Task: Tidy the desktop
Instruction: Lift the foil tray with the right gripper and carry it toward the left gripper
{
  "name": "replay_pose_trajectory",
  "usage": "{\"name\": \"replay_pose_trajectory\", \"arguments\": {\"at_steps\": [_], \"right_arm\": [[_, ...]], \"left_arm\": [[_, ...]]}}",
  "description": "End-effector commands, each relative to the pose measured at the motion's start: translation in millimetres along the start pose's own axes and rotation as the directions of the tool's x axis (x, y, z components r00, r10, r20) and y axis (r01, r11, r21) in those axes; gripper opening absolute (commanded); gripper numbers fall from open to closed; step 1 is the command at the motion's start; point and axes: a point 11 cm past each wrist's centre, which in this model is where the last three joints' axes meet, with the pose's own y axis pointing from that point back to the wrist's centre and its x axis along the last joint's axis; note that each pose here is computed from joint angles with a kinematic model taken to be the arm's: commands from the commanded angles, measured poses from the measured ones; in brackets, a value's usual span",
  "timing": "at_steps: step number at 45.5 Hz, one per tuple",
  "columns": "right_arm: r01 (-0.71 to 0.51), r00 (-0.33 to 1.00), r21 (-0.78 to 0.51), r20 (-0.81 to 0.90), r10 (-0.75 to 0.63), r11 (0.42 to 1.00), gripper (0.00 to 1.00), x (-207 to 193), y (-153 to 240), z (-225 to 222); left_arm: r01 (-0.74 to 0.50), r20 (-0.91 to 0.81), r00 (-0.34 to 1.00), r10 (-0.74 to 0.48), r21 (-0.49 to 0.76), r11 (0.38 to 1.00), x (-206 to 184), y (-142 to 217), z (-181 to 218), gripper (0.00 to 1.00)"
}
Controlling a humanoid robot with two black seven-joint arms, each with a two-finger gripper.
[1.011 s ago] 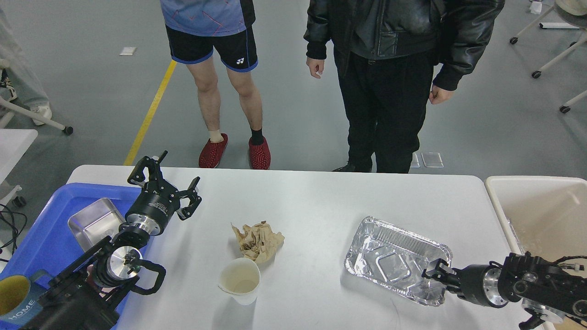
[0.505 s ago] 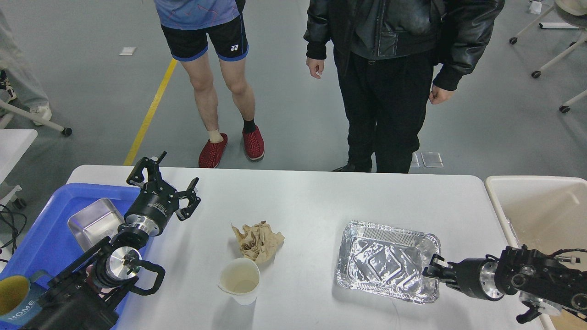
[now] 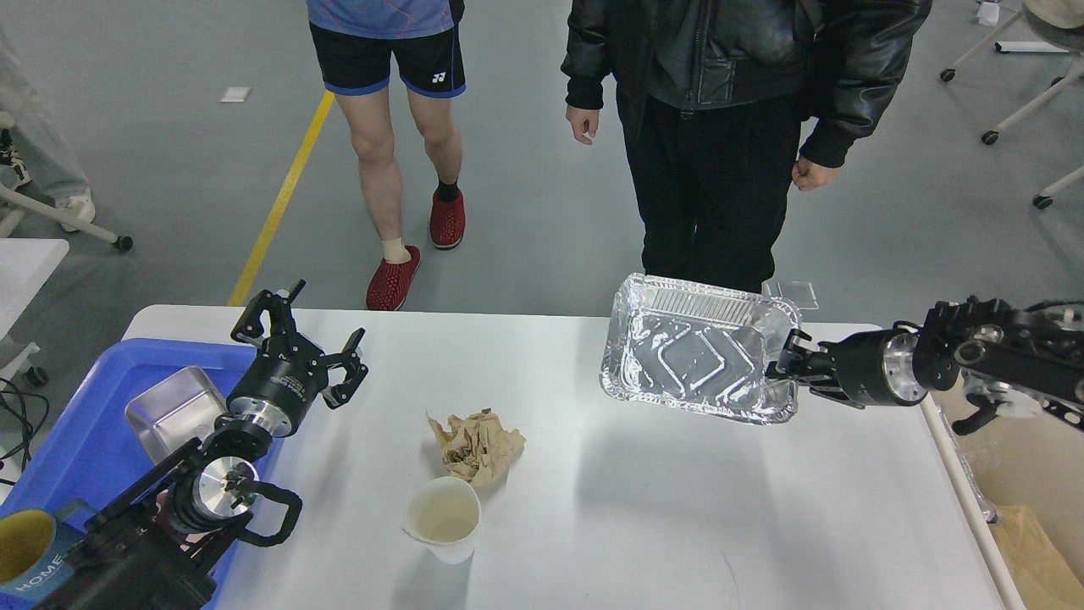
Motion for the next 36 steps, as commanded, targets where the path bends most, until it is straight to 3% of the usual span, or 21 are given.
{"name": "replay_pose_trajectory", "arguments": {"at_steps": [1, 16, 36], "right_arm": [[0.044, 0.997, -0.024, -0.056, -0.045, 0.999, 0.00, -2, -6, -28], [0.150, 0.979, -0.121, -0.121, -0.165, 0.981, 0.00, -20, -27, -73], [0.210, 0.977, -0.174, 0.061, -0.202, 0.962, 0.00, -6, -26, -55]], "left_arm": [[-0.003, 0.002, 1.000, 0.003, 0.002, 1.000, 2, 1, 0, 0.97], [-0.010, -0.005, 1.000, 0.010, 0.011, 1.000, 5, 5, -5, 0.97], [-0.010, -0.008, 1.000, 0.010, 0.018, 1.000, 6, 7, -9, 0.97]]}}
